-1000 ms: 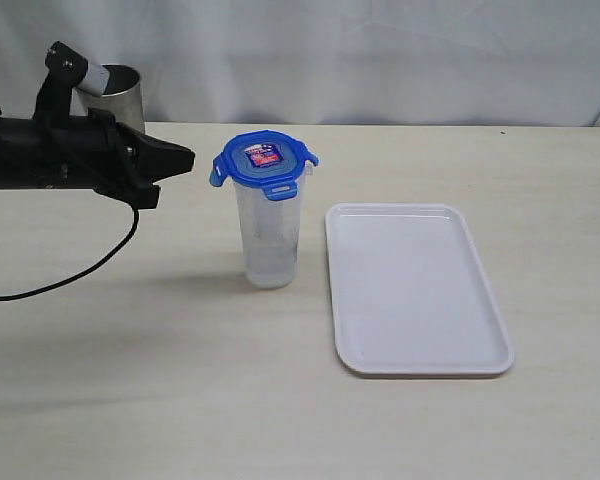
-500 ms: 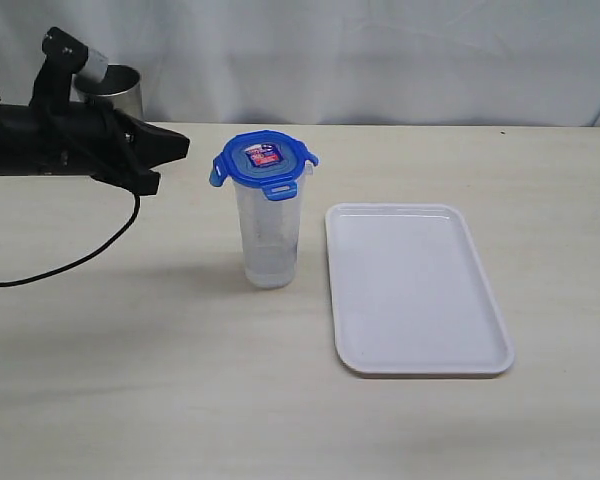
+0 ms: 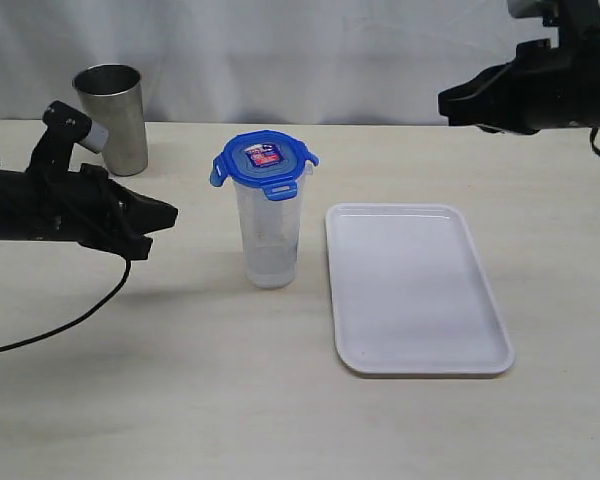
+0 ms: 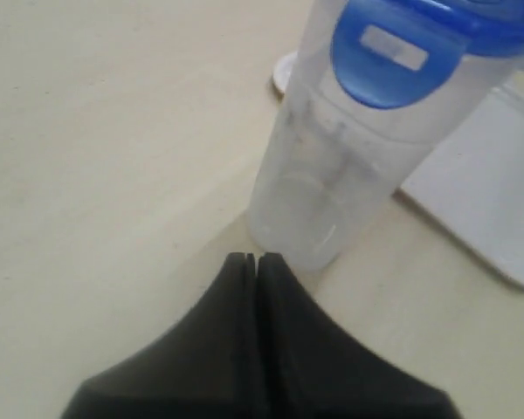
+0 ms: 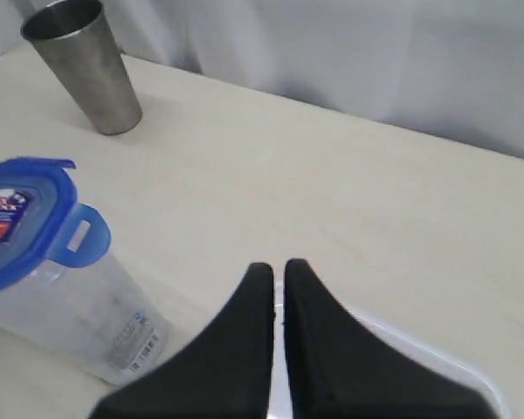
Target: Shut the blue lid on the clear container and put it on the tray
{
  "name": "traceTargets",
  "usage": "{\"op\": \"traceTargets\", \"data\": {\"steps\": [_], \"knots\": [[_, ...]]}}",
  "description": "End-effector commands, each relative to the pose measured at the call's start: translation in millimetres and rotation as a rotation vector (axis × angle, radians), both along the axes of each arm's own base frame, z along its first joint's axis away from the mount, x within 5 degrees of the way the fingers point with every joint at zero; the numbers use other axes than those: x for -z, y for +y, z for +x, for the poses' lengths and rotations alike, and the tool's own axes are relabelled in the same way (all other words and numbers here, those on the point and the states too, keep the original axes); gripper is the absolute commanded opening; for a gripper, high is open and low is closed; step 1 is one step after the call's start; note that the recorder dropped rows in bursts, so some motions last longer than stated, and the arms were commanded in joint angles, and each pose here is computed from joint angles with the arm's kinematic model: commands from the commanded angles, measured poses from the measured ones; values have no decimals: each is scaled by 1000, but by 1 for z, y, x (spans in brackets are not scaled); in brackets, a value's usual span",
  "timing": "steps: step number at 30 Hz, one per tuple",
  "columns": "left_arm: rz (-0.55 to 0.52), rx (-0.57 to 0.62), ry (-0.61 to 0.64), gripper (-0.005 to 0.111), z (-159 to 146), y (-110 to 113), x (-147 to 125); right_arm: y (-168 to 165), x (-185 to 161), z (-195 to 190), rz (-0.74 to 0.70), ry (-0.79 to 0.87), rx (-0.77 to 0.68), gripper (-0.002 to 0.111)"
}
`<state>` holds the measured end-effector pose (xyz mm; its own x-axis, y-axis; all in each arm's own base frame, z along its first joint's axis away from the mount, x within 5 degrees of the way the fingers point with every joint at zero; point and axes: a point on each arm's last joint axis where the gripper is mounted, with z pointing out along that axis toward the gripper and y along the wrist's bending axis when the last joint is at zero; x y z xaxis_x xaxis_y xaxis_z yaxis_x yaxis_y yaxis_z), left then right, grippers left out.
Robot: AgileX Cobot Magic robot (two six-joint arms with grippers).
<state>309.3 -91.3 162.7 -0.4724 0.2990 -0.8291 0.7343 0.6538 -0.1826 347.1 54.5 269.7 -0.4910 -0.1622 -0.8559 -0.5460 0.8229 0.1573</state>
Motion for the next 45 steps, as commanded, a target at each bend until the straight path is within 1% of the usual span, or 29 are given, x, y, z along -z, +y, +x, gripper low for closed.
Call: {"op": "traceTargets", "data": {"steps": [1,4,6,7,10,13,15,18,20,22,24,26,29,33,37,38,40,45], "knots": [[-105,96,-1,0,-12,-8,-1,-13,29,22,57,40,-118,5],[-155,136,2,0,-17,-11,-3,-19,40,28,79,5,-172,5],[-165,146,1,0,-18,-12,-4,-16,45,28,87,-19,-231,5],[-170,148,-2,0,-17,-12,-5,-13,46,28,95,-57,-276,5],[-208,171,-14,0,-17,-14,-9,-2,42,28,139,-116,-320,5],[-261,211,-21,0,-20,-17,-14,3,41,31,149,-121,-297,5],[-259,210,-22,0,-20,-17,-14,7,42,31,149,-118,-302,5],[-263,214,-29,0,-19,-18,-16,12,44,32,185,-122,-310,5],[-283,228,-32,0,-20,-19,-17,19,47,34,168,-155,-312,5],[-297,240,-36,0,-20,-19,-19,26,52,39,120,-173,-285,5],[-291,236,-41,0,-18,-19,-20,32,55,45,78,-173,-255,5],[-281,228,-40,0,-18,-19,-19,34,54,49,71,-154,-271,5],[-264,216,-38,0,-17,-18,-18,40,50,57,101,-100,-364,5],[-234,193,-37,0,-14,-16,-16,46,53,70,152,-96,-459,5],[-217,180,-35,0,-14,-15,-14,45,67,84,106,-104,-431,5],[-217,180,-35,0,-14,-15,-14,43,71,87,82,-111,-401,5],[-217,180,-35,0,-14,-15,-14,42,77,91,78,-115,-373,5],[-217,180,-35,0,-14,-15,-14,47,80,89,45,-193,-455,5]]}}
